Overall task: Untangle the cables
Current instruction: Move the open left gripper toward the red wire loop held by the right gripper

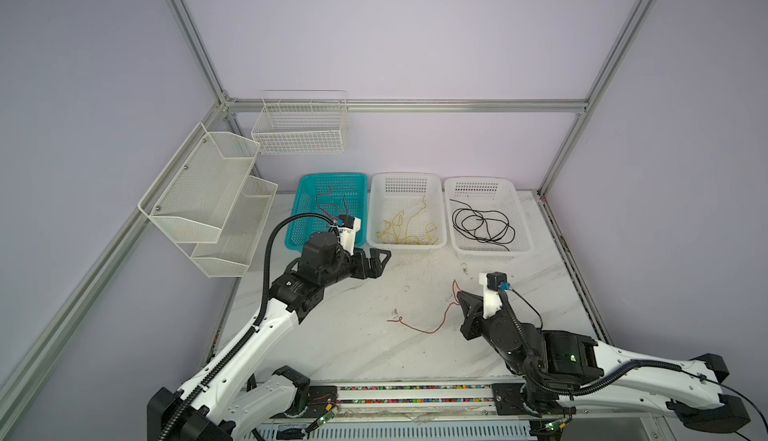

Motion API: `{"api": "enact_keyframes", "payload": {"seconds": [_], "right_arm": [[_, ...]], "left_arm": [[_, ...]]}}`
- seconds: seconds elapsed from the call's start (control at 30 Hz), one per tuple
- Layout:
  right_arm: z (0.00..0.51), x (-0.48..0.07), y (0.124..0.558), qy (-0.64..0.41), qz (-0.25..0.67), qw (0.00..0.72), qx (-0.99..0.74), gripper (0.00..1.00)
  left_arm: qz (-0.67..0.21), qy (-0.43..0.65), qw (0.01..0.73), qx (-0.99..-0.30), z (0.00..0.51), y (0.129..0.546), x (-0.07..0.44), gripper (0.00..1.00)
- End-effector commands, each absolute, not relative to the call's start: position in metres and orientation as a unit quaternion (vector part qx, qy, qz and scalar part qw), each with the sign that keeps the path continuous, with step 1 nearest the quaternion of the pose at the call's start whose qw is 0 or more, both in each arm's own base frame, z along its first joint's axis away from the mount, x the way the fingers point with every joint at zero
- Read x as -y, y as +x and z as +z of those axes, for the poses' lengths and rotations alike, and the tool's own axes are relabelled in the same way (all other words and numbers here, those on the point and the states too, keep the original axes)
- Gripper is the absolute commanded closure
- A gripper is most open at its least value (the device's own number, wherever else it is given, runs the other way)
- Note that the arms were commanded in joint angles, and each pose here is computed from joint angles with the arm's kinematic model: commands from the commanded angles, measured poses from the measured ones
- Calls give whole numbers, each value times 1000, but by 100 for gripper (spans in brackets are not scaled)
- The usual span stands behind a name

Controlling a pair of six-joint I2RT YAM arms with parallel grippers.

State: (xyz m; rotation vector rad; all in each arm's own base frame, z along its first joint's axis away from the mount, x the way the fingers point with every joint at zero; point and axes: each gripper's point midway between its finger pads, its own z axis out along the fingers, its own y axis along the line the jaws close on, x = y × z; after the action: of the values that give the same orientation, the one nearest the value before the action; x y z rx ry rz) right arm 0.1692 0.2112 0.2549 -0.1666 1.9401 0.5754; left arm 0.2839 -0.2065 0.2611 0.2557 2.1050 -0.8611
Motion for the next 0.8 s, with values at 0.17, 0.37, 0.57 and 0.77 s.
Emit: {"api": "enact_keyframes", "payload": {"seconds": [0.17,0.37,0.57,0.77], "right_arm": [[269,-235,169,-92,249,518,-813,100],[279,-243,167,-95,268,516,-808,100],[286,-252,164,-99,290,510,-804,100],[293,-258,162,-103,304,506,-801,100]], "left_arm": [[-428,263,361,-785,255,209,265,0],[-462,317,326,-761,244,172,290,0],[-469,352,296,-754,228,149,317,3],[-460,371,282,-756,217,142,330,13]]}}
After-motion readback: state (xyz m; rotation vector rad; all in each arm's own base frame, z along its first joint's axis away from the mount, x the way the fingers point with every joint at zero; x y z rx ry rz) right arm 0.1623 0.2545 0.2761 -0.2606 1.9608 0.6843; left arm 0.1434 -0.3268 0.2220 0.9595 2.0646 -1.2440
